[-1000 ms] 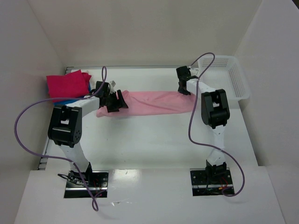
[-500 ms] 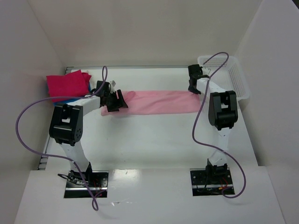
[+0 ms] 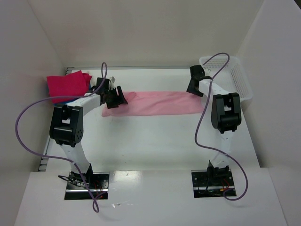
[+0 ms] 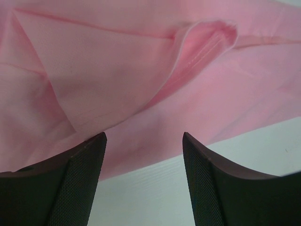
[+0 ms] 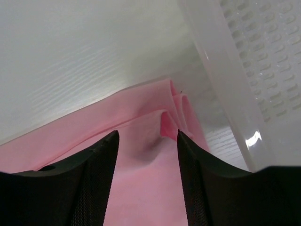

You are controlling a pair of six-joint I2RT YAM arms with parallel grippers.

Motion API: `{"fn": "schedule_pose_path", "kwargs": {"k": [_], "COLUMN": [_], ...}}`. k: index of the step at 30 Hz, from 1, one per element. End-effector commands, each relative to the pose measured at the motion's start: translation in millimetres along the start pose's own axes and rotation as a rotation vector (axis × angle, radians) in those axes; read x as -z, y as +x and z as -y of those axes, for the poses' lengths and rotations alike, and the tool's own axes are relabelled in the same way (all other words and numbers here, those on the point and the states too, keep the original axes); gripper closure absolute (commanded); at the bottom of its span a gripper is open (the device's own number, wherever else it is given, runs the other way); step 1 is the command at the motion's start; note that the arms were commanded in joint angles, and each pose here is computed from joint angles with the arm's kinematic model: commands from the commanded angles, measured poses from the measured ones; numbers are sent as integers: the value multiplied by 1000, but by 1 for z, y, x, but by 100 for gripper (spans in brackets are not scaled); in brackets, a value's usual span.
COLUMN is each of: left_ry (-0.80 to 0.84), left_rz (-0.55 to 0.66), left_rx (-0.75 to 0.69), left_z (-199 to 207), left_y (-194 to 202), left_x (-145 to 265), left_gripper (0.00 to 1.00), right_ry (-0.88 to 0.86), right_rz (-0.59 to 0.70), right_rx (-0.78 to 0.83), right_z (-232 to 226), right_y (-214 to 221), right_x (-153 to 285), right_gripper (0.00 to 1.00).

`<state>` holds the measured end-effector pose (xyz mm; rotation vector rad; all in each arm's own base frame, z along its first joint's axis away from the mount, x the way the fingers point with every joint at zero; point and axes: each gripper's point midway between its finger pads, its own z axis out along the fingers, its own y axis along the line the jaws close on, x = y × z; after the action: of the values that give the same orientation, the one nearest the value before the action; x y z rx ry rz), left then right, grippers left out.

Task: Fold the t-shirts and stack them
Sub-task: Fold the other side of the tshirt into a rectangle

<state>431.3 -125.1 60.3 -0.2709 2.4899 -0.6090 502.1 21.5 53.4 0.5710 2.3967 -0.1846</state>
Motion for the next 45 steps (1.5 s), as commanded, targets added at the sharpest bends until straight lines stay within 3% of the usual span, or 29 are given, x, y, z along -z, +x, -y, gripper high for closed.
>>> {"fn": "schedule_pose_path", "kwargs": {"k": [1,6,11,17,25,29,33,35,38,45], "left_ry": [-45,-103,-159,-183,-179,-189,-178,-148,-86,95], "left_rz": [105,88,142,199,310,306,323,319,307,382], "left_rx": [-5,-2,-6,-23,-37,-35,-67,-39,78,476], "left_z": [-3,-16,-25,-25,-14,-13,-4,3,18,56], "left_y": [-39,-45,-58,-87,-124,-129,-126,-121,-107,-80], "left_x": [6,-12,-15,-25,-18,-16,14,33,54,88], "left_gripper": [26,26,26,26,28,28,25,21,7,1], "right_ry": [-219,-381,-427,-456,-459,-464,-424,-422,-408,-346], "right_rz": [183,191,120,36,16,6,18,26,67,186], "right_rx": [-29,44,108,97,82,84,153,188,235,341], "right_z": [-36,-79,-103,-105,-100,-100,-93,-97,-98,-90], "right_y": [-72,-62,-14,32,45,50,51,45,29,-2], "right_x": [72,105,103,96,94,93,84,82,84,87], "right_gripper": [41,48,51,52,52,52,42,29,0,0]}}
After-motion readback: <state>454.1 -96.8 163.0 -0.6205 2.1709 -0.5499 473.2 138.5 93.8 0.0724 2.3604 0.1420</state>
